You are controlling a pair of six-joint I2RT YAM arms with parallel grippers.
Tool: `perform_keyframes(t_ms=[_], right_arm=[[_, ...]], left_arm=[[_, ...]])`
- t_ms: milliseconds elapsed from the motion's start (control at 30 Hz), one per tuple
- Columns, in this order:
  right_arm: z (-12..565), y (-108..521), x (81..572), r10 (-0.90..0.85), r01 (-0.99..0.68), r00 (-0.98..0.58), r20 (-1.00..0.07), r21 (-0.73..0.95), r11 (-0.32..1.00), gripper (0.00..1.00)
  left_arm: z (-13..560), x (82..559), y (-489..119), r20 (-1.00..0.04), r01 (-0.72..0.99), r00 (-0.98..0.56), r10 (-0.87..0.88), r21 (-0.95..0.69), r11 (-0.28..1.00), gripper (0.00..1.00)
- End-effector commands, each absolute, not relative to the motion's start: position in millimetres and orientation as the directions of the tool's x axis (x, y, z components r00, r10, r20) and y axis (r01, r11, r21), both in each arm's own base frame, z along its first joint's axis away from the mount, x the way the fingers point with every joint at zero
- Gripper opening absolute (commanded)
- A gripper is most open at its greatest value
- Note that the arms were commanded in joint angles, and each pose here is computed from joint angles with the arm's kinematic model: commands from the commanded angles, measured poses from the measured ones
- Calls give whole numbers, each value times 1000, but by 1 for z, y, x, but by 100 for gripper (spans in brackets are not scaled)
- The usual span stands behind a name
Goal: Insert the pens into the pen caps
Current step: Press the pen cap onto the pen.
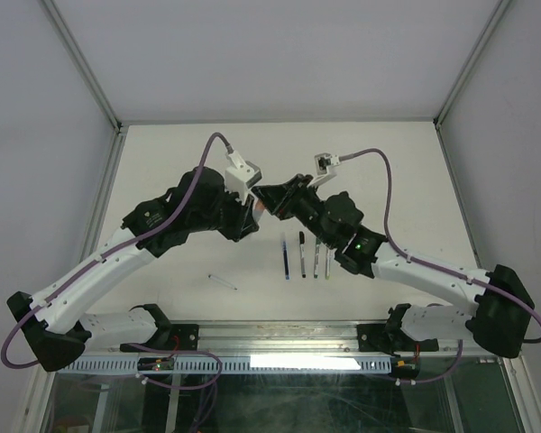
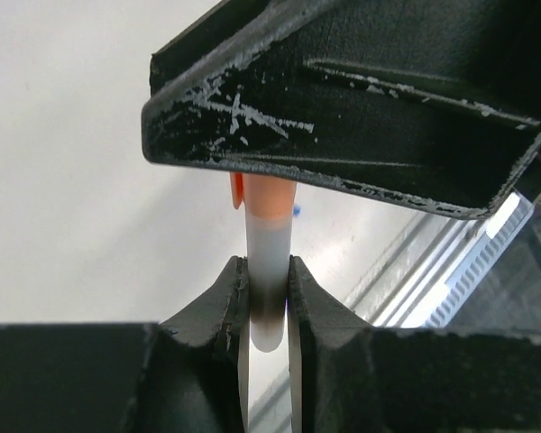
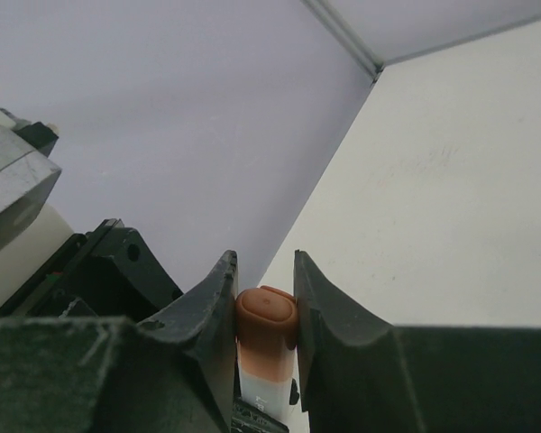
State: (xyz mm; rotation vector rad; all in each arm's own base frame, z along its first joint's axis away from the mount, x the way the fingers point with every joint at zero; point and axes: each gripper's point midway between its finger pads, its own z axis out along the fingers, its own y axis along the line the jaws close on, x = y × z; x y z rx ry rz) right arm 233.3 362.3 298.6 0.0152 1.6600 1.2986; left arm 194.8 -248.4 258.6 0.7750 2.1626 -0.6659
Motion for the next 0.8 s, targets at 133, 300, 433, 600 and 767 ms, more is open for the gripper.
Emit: perform_keyframes(t_ms=[133,300,433,600,767], right_arm=[[292,350,221,189,-592,-554,-810,544,595,7],[370,331,245,275,-633,-409,-870,487,602,19],[426,314,248,353,-672,-294,-888,455,585,31],[457,293,235,413,-700,-210,-886,431,569,46],[433,271,230,416,-651,-220,-882,450,611,57]], left_arm=[[500,231,-284,-943,823,51,-329,-147,548,0],[456,242,-296,-971,806,-58,-231,-182,564,0],[432,245,-302,-972,797,-121,-201,-216,564,0],[404,249,-304,-964,772,-192,-185,-265,578,0],[372,252,-306,-940,728,-289,-184,-340,596,0]])
